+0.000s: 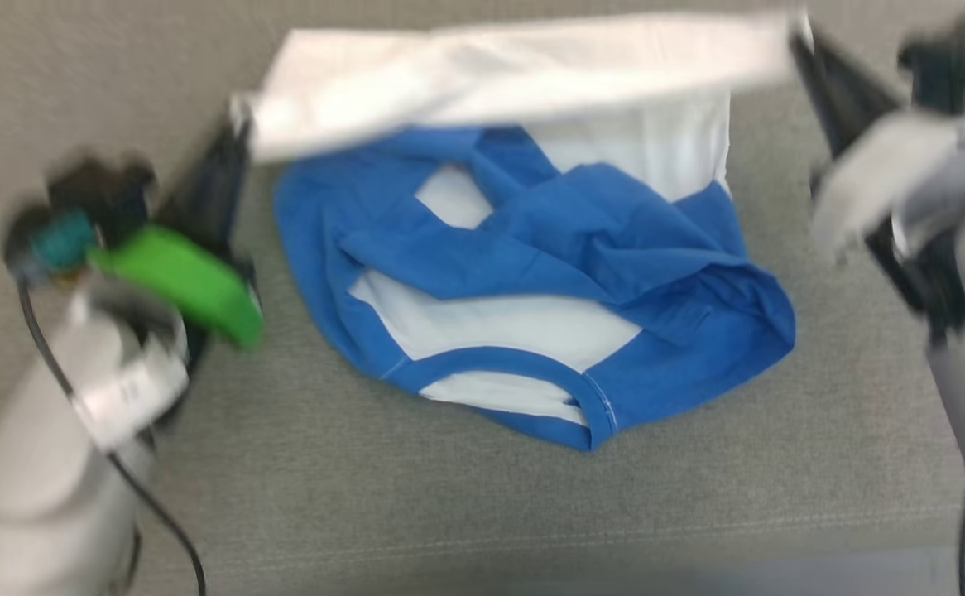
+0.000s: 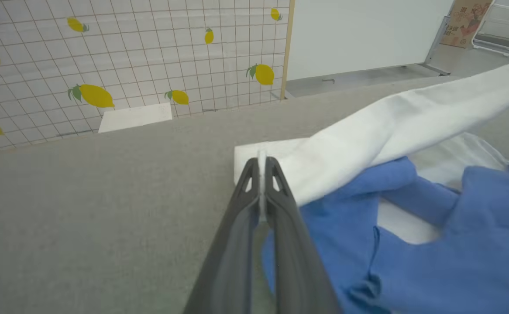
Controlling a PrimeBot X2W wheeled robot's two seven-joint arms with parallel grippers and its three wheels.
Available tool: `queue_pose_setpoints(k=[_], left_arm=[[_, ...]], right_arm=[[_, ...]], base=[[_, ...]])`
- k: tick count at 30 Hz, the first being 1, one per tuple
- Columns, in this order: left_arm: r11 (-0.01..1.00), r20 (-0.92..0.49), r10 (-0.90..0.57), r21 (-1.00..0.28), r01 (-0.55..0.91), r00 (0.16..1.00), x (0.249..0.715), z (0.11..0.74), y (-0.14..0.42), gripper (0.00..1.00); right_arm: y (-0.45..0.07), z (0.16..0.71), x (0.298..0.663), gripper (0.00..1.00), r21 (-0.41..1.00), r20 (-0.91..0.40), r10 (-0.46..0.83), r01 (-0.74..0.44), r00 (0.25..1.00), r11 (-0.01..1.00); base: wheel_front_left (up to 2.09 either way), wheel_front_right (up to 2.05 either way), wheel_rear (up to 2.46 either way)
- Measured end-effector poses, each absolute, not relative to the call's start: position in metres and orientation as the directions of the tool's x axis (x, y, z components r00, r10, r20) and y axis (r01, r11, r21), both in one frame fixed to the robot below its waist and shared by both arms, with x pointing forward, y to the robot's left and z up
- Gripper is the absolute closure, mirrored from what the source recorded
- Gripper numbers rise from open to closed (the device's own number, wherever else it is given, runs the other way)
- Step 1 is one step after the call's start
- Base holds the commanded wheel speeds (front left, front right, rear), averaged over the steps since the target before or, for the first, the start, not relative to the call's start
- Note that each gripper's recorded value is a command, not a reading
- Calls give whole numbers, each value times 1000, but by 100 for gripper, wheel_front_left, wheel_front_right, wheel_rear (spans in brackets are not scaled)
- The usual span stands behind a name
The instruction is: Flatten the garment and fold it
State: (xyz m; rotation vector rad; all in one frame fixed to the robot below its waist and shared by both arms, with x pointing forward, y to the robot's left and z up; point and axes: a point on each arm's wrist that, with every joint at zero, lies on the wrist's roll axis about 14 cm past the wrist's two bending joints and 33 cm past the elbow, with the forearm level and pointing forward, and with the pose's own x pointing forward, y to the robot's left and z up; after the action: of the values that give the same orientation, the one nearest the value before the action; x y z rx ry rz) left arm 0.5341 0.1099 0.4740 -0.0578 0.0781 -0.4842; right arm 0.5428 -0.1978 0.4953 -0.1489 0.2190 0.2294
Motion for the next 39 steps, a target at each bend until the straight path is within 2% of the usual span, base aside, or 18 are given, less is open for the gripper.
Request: queue_pose_setpoints(k=[10,17,27,28,29,30,35,39], left_arm=[[893,-169,-429,-229,388,887,438,450,126,100],[899,-234,-416,-251,359,879,404,431,130,100],[903,-380,-422,-255,345,823,379,383,124,100],[904,-388,-421,-257,342,820,378,380,124,68],[905,-398,-418,-258,338,816,377,377,123,22],[906,-403,-416,-255,337,815,377,375,124,0],[916,-376,-390,-250,314,840,380,381,125,0],[939,-287,-317,-231,256,904,390,404,139,0]], right_arm=[[-208,493,456,100,-76,-286,187,-217,940,973],[-209,457,412,100,-68,-416,171,-218,893,974],[-199,404,381,100,-22,-566,152,-199,811,980],[-198,399,379,87,-15,-579,151,-196,801,981],[-197,393,377,60,-10,-594,151,-195,790,981],[-196,390,374,0,-5,-606,150,-193,781,981],[-198,398,377,0,13,-578,136,-158,804,987],[-202,424,384,0,35,-492,116,-114,863,993]], base=[[0,0,0],[0,0,0],[0,0,0],[0,0,0],[0,0,0],[0,0,0],[0,0,0],[0,0,0]])
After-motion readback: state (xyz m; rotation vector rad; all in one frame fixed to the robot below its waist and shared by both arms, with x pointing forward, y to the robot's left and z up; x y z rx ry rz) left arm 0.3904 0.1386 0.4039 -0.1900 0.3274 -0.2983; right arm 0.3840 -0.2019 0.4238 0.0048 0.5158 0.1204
